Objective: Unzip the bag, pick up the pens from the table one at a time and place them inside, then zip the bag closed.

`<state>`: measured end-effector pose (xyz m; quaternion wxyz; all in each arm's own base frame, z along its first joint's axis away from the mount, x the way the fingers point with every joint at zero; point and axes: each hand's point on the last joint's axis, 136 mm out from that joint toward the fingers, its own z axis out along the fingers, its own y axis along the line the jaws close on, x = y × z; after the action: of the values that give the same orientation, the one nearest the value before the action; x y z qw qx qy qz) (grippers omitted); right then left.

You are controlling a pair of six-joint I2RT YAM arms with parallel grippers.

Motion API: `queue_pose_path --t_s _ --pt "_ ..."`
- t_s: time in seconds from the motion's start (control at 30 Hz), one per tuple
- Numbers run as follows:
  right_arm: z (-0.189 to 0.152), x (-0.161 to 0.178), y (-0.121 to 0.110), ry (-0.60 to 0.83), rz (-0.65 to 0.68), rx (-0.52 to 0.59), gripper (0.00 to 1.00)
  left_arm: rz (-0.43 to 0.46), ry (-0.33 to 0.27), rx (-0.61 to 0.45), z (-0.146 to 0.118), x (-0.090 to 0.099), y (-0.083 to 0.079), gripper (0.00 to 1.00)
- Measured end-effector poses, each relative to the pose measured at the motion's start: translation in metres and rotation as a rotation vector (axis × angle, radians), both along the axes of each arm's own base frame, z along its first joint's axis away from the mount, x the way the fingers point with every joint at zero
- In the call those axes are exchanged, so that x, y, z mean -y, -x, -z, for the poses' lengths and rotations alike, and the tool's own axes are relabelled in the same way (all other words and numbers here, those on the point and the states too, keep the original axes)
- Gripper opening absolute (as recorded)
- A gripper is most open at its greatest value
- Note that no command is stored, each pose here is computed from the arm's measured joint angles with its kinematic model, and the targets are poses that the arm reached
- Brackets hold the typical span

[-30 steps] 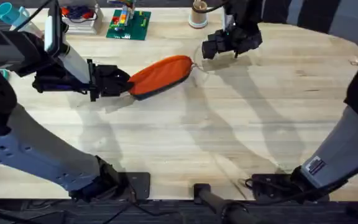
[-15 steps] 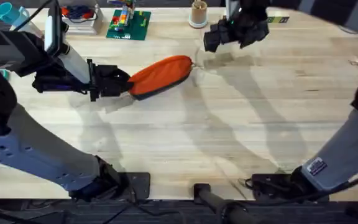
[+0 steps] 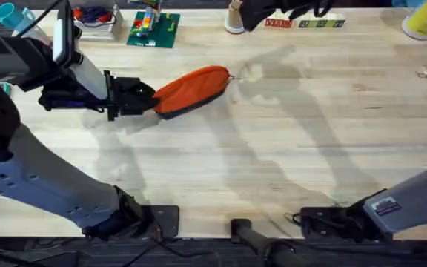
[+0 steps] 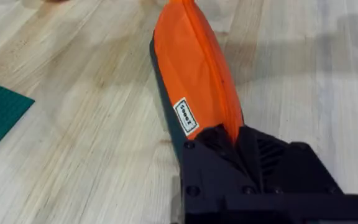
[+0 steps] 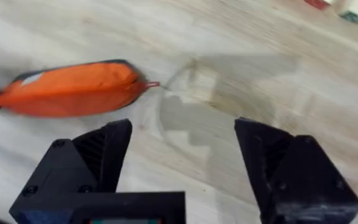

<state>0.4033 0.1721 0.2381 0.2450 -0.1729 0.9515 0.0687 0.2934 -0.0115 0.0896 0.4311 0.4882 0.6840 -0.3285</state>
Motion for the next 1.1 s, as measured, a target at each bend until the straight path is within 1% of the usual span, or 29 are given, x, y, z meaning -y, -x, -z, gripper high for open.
queue_pose_path --t_s 0.33,0.53,0.57,0.6,0.67,0.77,0.8,0.83,0.87,1.1 --pt "-0.035 -0.046 0.042 -0.017 -0.237 0.080 0.998 0.000 0.000 0.000 0.000 0.000 0.000 0.042" --pt "-0.044 -0.058 0.055 -0.018 -0.295 0.103 0.997 0.000 0.001 -0.003 0.000 0.000 0.000 0.044" --pt "-0.045 -0.058 0.056 -0.018 -0.297 0.105 0.997 0.000 0.001 -0.003 0.000 0.000 0.000 0.049" --pt "-0.045 -0.058 0.056 -0.018 -0.298 0.104 0.997 0.000 0.002 -0.004 0.000 0.000 0.000 0.075" --pt "-0.045 -0.058 0.056 -0.016 -0.300 0.105 0.997 0.005 -0.009 -0.012 0.002 -0.001 0.002 0.353" --pt "-0.045 -0.058 0.056 -0.015 -0.303 0.106 0.998 0.004 -0.021 -0.021 0.004 -0.003 0.004 0.845" --pt "-0.045 -0.058 0.056 -0.014 -0.303 0.106 0.998 0.002 -0.022 -0.028 0.004 -0.004 0.004 0.950" --pt "-0.045 -0.058 0.056 -0.014 -0.303 0.106 0.998 0.002 -0.026 -0.029 0.005 -0.005 0.005 0.985" --pt "-0.045 -0.058 0.056 -0.014 -0.303 0.106 0.998 0.004 -0.028 -0.029 0.005 -0.005 0.005 0.993" --pt "-0.045 -0.058 0.056 -0.014 -0.304 0.106 0.997 0.007 -0.034 -0.032 0.006 -0.005 0.006 0.994"
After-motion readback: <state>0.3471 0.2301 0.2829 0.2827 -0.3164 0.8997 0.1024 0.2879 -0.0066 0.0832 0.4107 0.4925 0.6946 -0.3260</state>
